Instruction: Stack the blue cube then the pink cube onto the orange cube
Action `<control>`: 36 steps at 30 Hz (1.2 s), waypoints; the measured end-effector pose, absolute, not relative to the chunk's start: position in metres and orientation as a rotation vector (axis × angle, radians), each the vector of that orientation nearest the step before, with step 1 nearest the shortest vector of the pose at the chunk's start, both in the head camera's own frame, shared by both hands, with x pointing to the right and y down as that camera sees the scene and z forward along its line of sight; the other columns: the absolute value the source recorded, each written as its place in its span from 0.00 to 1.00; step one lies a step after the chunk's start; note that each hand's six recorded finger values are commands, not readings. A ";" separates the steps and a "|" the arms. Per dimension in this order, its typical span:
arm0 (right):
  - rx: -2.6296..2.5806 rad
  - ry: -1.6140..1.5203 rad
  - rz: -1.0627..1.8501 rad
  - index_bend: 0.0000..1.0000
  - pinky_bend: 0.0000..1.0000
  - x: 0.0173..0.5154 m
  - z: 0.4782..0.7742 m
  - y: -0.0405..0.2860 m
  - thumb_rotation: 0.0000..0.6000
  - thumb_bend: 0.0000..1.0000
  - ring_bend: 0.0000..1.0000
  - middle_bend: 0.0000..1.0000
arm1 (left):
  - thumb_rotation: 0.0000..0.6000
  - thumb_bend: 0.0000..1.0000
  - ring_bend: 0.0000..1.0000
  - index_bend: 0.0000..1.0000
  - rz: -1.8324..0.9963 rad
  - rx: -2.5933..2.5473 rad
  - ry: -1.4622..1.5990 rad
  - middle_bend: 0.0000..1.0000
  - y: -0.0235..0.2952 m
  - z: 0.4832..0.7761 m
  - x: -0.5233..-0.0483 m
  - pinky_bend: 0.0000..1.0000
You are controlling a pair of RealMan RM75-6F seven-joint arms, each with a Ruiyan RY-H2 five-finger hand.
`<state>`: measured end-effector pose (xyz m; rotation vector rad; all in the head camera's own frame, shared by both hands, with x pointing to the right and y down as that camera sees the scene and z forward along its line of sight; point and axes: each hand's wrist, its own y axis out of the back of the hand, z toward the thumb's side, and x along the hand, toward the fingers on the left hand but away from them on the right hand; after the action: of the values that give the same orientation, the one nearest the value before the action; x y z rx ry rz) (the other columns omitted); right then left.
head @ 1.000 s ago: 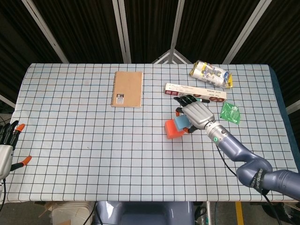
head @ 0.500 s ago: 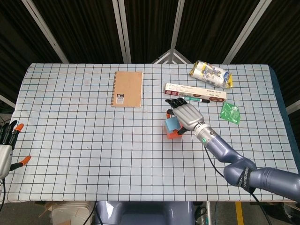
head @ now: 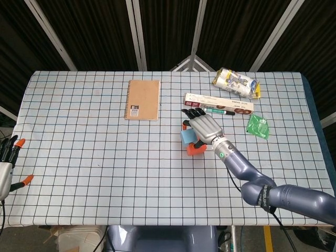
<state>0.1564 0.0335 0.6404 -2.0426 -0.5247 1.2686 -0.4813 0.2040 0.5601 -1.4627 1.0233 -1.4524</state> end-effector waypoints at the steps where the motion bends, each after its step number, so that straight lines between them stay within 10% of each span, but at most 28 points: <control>1: -2.040 -0.522 1.273 0.53 0.00 0.157 0.642 0.034 1.00 0.52 0.00 0.00 | 1.00 0.11 0.00 0.05 -1.453 -1.462 1.024 0.00 0.204 0.560 -0.481 0.00; 36: -2.038 -0.520 1.325 0.54 0.00 0.175 0.652 0.037 1.00 0.52 0.00 0.00 | 1.00 0.11 0.00 0.05 -1.472 -1.462 1.009 0.00 0.205 0.563 -0.480 0.00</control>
<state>0.1754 0.0370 0.6521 -2.0385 -0.5204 1.3250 -0.4804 0.2047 0.5629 -1.4619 1.0088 -1.4717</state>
